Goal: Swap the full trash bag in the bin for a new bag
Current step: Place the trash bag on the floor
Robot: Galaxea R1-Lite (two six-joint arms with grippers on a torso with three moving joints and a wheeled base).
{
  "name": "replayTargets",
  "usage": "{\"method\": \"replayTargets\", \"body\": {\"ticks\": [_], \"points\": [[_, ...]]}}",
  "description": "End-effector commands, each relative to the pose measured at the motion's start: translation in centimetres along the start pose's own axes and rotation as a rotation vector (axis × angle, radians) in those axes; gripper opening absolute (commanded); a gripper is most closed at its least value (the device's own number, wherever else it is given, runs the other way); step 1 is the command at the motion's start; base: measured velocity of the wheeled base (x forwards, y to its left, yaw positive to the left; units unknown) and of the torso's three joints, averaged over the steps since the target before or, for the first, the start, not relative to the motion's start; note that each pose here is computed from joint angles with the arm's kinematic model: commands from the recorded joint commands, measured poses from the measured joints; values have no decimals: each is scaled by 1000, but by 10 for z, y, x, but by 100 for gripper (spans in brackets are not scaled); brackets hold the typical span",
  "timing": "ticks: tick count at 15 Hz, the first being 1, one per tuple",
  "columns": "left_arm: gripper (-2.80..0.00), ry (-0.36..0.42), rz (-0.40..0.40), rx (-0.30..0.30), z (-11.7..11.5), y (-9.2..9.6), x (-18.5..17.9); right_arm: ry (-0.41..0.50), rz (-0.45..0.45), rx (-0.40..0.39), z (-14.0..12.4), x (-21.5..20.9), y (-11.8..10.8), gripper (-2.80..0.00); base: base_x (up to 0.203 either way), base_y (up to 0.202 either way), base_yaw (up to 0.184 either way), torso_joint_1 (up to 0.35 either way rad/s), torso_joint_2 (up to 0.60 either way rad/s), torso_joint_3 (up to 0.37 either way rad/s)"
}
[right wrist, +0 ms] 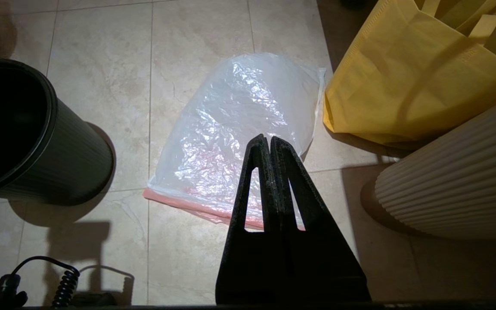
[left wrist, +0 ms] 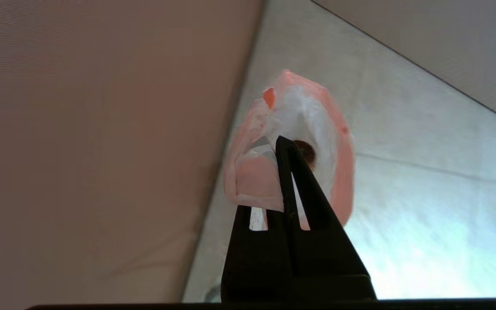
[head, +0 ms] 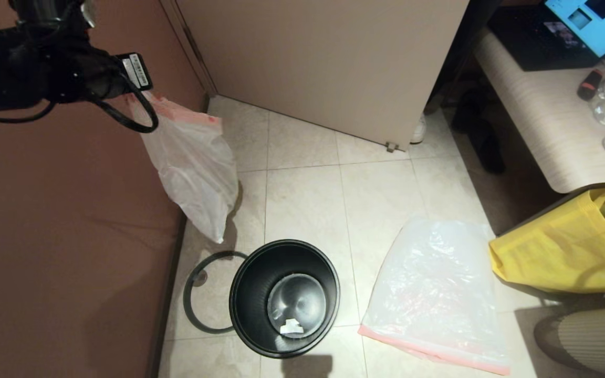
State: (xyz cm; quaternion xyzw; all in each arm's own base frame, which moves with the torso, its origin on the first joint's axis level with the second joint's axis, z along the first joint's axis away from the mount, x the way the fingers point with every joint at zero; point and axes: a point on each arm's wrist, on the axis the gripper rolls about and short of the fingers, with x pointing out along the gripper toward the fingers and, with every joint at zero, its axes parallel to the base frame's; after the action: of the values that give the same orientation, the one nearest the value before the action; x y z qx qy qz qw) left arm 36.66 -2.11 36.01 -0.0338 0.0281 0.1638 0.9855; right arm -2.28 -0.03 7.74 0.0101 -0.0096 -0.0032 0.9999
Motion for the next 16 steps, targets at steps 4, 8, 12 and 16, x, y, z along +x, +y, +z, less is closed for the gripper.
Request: {"method": "replayTargets", "body": {"ticks": [4, 8, 12, 16], "points": [[-280, -129, 96, 69, -34, -29, 50, 0, 0, 1, 0, 0, 0, -280, 0, 0, 0, 0, 0, 0], [-280, -147, 146, 96, -68, -43, 80, 1, 0, 0, 0, 0, 0, -280, 0, 0, 0, 0, 0, 0], [0, -84, 156, 138, -94, -50, 87, 0, 0, 0, 0, 0, 0, -280, 0, 0, 0, 0, 0, 0], [0, -11, 117, 188, -86, -48, 49, 2, 0, 0, 0, 0, 0, -280, 0, 0, 0, 0, 0, 0]]}}
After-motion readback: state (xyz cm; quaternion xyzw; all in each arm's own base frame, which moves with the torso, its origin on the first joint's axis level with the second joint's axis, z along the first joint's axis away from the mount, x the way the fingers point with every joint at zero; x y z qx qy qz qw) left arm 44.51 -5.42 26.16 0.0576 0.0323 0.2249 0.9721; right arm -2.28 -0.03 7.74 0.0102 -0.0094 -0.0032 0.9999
